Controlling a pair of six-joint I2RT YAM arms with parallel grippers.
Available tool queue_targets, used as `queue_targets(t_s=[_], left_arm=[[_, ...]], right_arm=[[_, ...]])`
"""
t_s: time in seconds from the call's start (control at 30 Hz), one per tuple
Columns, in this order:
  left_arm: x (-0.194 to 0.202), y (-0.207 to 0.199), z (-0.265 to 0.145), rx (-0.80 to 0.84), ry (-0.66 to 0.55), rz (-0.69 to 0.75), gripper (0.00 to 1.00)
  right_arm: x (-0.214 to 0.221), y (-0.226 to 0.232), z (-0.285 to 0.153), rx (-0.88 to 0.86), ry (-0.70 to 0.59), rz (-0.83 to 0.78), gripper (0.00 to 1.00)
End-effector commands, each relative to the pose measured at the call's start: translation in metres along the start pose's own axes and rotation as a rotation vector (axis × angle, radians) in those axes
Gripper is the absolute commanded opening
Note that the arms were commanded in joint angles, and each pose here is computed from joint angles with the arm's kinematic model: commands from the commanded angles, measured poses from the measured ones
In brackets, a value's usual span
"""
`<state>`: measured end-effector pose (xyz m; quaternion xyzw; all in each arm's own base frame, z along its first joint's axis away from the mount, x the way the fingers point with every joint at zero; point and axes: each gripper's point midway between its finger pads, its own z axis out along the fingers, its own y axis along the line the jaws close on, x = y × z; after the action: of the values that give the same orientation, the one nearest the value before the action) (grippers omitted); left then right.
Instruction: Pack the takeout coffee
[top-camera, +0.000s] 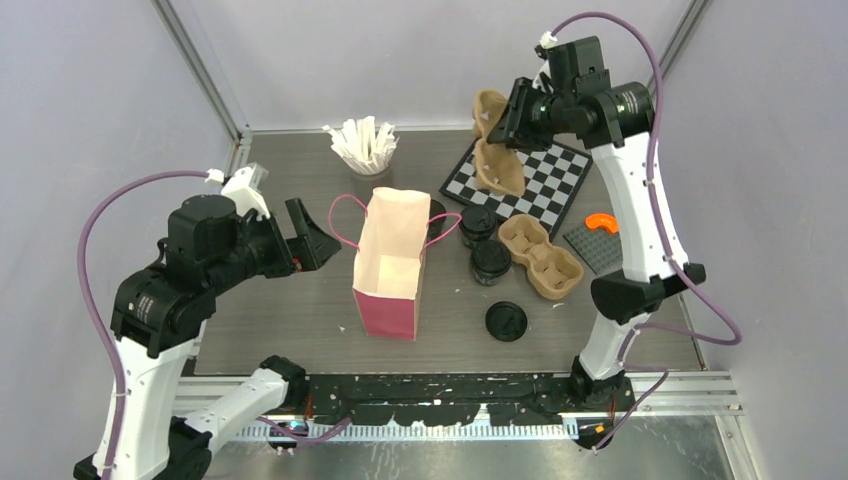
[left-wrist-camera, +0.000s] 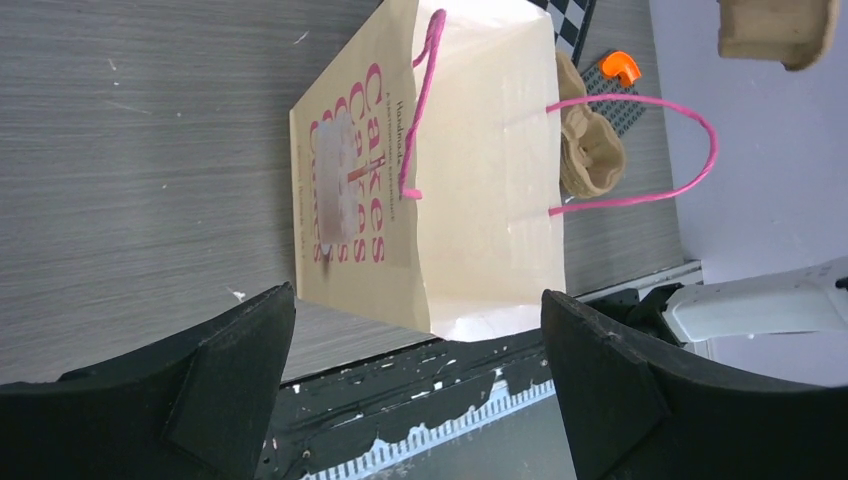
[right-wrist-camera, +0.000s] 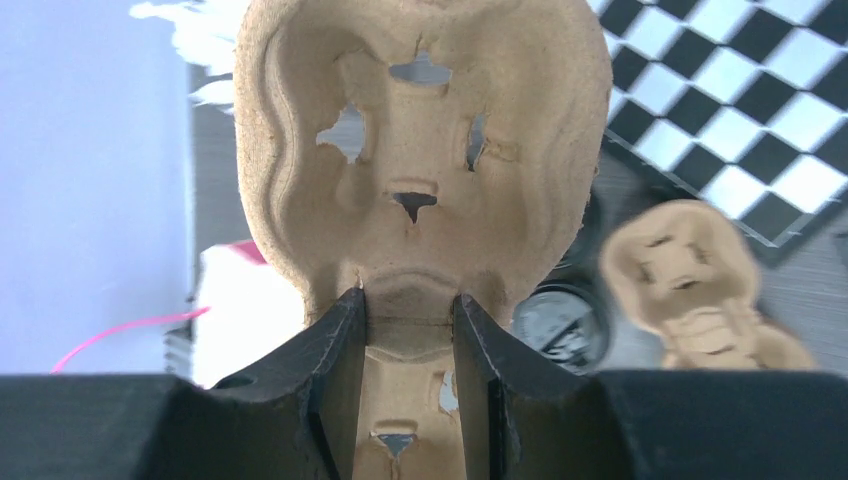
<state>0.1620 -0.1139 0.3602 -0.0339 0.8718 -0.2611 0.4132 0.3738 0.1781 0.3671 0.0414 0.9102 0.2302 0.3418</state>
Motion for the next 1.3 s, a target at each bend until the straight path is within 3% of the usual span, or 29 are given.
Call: queue_targets(t_s=[0.0,0.27,0.43,0.6,0.73,1.2,1.27], left_arm=[[-0.025,-0.019,0.002,0.064,-0.069,0.0,0.94],[-0.031,-0.008,0.021,0.003,-0.099,-0.022,0.85],[-0.039,-0.017,0.027,0.049,-0.131,-0.025,0.82],[-0.042,-0.023,0.039,0.083,-0.133,-0.028,0.71],[-0.042,-0.019,0.043,0.062,-0.135,-0.017,0.61],[-0.05,-0.01,0.059,0.025,-0.155,-0.015,0.48],[-0.05,-0.01,0.06,0.026,-0.149,-0.019,0.38]], right_arm=[[-0.003,0.074,-0.05,-0.212,-0.126,0.051,0.37],[0.024,0.155,-0.079,-0.439,-0.168,0.132,0.37],[0.042,0.181,-0.078,-0.484,-0.135,0.144,0.38],[0.059,0.208,-0.075,-0.519,-0.123,0.158,0.38],[0.075,0.211,-0.06,-0.458,-0.133,0.166,0.38],[0.124,0.199,-0.013,-0.277,-0.067,0.097,0.38],[0.13,0.194,-0.009,-0.249,-0.059,0.08,0.38]])
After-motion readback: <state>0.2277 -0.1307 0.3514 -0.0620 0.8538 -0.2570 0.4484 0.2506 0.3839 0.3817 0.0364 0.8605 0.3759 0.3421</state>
